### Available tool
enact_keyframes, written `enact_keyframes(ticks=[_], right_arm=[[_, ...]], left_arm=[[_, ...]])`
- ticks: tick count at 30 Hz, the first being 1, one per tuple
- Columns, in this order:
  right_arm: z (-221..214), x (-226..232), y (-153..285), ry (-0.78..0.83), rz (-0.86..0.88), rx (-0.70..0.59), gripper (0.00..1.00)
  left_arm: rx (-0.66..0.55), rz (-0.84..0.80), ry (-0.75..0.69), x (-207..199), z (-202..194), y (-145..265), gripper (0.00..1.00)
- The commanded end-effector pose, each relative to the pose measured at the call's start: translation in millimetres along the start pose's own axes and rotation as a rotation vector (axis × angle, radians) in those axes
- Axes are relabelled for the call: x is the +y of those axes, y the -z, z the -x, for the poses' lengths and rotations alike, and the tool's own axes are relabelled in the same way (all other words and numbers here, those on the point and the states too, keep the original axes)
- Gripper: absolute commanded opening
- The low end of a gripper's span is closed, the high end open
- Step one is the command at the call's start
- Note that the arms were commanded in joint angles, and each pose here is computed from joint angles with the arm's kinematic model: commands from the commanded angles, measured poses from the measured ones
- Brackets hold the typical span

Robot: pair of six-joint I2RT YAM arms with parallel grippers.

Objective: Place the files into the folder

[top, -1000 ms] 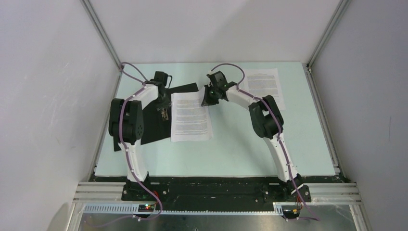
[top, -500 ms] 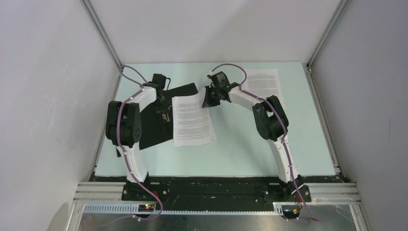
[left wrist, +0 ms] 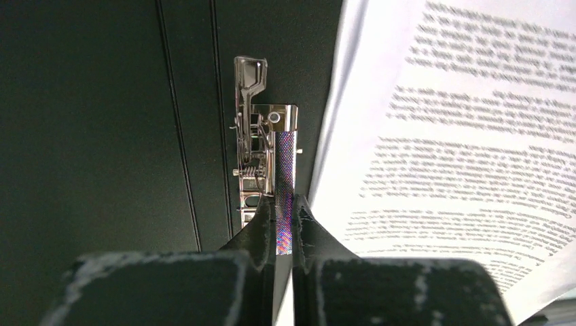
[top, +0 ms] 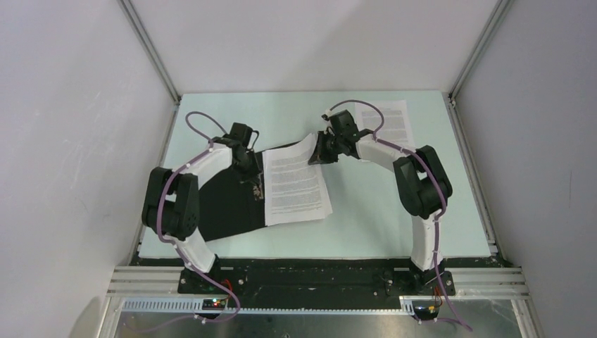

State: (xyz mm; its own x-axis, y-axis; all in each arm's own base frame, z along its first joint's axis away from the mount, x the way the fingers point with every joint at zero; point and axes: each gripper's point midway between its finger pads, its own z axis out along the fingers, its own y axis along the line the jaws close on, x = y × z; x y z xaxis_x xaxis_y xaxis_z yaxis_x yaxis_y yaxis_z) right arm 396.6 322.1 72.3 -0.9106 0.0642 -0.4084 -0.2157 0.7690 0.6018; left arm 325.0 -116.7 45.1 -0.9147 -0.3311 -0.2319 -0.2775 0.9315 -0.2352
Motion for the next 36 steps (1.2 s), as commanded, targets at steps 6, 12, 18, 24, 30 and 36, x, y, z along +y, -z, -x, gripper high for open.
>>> enact_keyframes(ticks=[6, 12, 18, 24, 30, 36], right_arm=[[-8.6, 14.1, 12.1, -0.035, 0.053, -0.009, 0.0], [-19.2, 4.2, 0.6, 0.004, -0.005, 0.002, 0.0], [-36.2, -9.7, -9.7, 0.064, -0.067, 0.037, 0.0], [-42.1, -21.7, -8.2, 0.099, -0.099, 0.04, 0.0], [-46.1, -23.6, -9.3, 0.122, -0.083, 0.055, 0.0], [-46.3, -24.3, -5.9, 0.138, -0.087, 0.057, 0.0]], left_arm=[[0.051, -0.1, -0.038, -37.1, -47.2, 13.7, 0.0], [0.066, -0.114, -0.076, -44.2, -53.6, 8.6, 0.0], [0.076, -0.113, -0.096, -46.5, -52.9, 4.4, 0.14], [0.068, -0.115, -0.104, -49.7, -47.5, 3.3, 0.32], [0.054, -0.127, -0.116, -56.1, -40.1, 5.2, 0.46], [0.003, -0.158, -0.122, -63.1, -24.2, 19.6, 0.52]])
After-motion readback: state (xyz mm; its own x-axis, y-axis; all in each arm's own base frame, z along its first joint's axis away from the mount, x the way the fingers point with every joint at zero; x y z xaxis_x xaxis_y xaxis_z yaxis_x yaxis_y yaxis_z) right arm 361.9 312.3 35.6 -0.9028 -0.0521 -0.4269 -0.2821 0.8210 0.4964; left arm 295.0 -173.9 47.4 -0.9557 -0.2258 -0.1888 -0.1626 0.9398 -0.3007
